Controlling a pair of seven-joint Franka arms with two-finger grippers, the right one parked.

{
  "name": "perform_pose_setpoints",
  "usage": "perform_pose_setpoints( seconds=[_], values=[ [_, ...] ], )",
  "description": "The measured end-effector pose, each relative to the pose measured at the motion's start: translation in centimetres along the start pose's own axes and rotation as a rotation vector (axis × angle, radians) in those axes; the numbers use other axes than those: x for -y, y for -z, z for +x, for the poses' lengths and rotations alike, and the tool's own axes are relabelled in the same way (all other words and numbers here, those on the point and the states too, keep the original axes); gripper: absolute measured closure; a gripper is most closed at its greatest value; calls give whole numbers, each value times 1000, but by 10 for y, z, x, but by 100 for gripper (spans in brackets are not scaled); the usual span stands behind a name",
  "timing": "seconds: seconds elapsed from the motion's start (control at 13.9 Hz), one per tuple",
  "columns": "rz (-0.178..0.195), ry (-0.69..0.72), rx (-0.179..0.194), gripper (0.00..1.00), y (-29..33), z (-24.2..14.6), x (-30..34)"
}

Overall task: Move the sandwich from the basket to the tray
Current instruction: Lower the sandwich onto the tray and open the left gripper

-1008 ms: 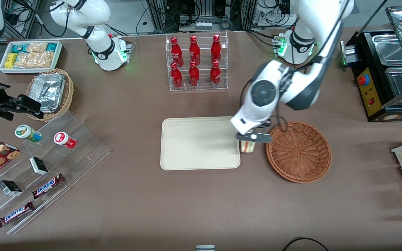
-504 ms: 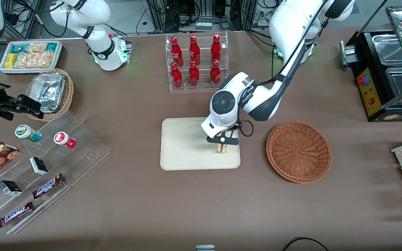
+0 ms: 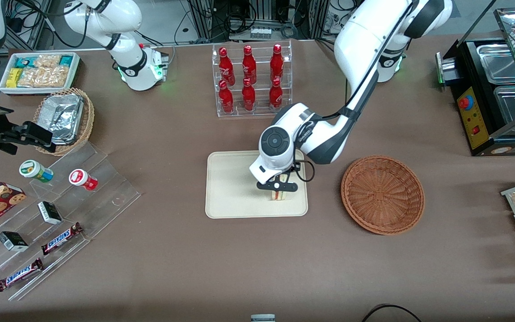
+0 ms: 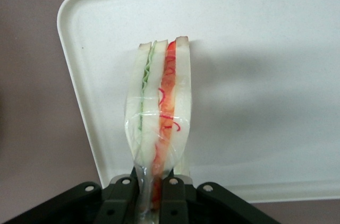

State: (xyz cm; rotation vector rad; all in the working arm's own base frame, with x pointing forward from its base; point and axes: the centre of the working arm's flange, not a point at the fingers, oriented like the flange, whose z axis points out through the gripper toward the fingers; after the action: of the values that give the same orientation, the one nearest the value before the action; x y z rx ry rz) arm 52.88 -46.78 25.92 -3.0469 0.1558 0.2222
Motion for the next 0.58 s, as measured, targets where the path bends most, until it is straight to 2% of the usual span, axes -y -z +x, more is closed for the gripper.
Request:
perform_pose_setpoints(
  seconds=[0.14, 0.36, 0.5, 0.58],
  values=[
    [6, 13, -19, 85, -13, 3, -6],
    [7, 20, -28, 85, -23, 2, -15],
    [3, 22, -35, 70, -19, 3, -16],
    [1, 23, -38, 59, -18, 4, -16]
  ],
)
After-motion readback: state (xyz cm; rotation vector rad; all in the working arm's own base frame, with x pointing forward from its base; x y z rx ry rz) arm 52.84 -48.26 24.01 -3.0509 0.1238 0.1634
